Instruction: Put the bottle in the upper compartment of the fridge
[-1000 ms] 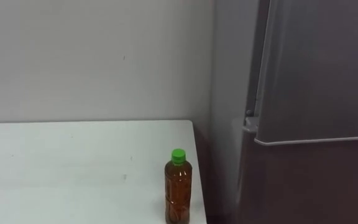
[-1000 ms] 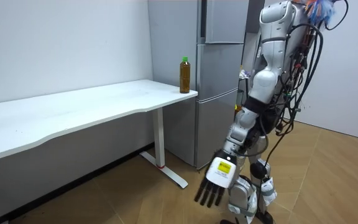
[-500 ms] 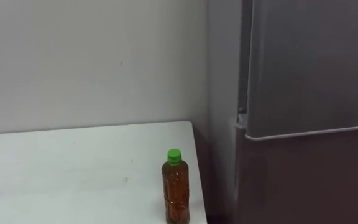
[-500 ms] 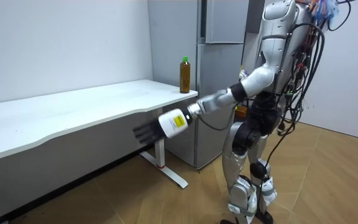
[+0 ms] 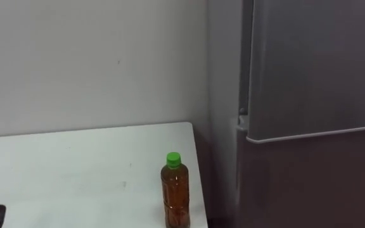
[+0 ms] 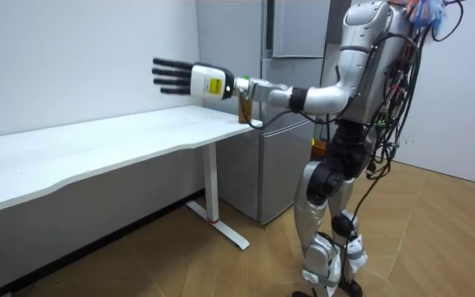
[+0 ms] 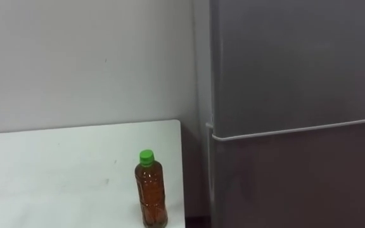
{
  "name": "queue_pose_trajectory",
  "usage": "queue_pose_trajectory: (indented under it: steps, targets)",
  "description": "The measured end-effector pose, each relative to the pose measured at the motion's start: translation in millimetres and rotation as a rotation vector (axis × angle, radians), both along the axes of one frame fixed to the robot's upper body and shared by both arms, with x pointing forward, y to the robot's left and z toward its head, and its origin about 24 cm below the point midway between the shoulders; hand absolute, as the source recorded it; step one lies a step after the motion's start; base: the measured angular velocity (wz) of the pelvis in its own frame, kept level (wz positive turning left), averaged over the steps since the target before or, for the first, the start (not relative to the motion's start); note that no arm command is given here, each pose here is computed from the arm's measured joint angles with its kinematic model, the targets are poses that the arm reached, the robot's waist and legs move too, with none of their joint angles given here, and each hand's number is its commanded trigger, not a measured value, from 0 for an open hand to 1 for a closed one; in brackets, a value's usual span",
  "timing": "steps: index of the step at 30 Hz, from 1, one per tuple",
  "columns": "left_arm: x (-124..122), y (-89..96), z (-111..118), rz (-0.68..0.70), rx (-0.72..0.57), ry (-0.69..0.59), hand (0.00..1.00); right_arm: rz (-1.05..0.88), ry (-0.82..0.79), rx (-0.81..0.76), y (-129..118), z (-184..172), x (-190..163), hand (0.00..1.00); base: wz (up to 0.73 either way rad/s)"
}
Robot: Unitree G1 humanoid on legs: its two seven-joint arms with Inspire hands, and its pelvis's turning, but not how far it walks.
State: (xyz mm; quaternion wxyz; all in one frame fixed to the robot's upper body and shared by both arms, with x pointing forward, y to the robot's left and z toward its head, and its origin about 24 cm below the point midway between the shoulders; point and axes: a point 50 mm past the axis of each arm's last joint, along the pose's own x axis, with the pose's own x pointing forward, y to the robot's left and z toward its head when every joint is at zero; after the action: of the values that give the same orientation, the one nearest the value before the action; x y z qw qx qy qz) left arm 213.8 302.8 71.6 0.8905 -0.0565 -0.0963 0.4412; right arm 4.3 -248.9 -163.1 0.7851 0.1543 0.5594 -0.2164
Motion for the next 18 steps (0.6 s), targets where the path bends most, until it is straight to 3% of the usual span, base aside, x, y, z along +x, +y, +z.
queue_pose_trajectory:
  steps: [9, 18]
  targets:
    - [17, -23.4, 60, -0.099, 0.121, -0.234, 0.00, 0.007, -0.015, 0.022, 5, -1, 7, 0.00, -0.02]
    - [32, -60.7, 107, -0.354, 0.235, -0.412, 0.00, 0.016, -0.024, 0.043, 10, -3, 14, 0.00, -0.02]
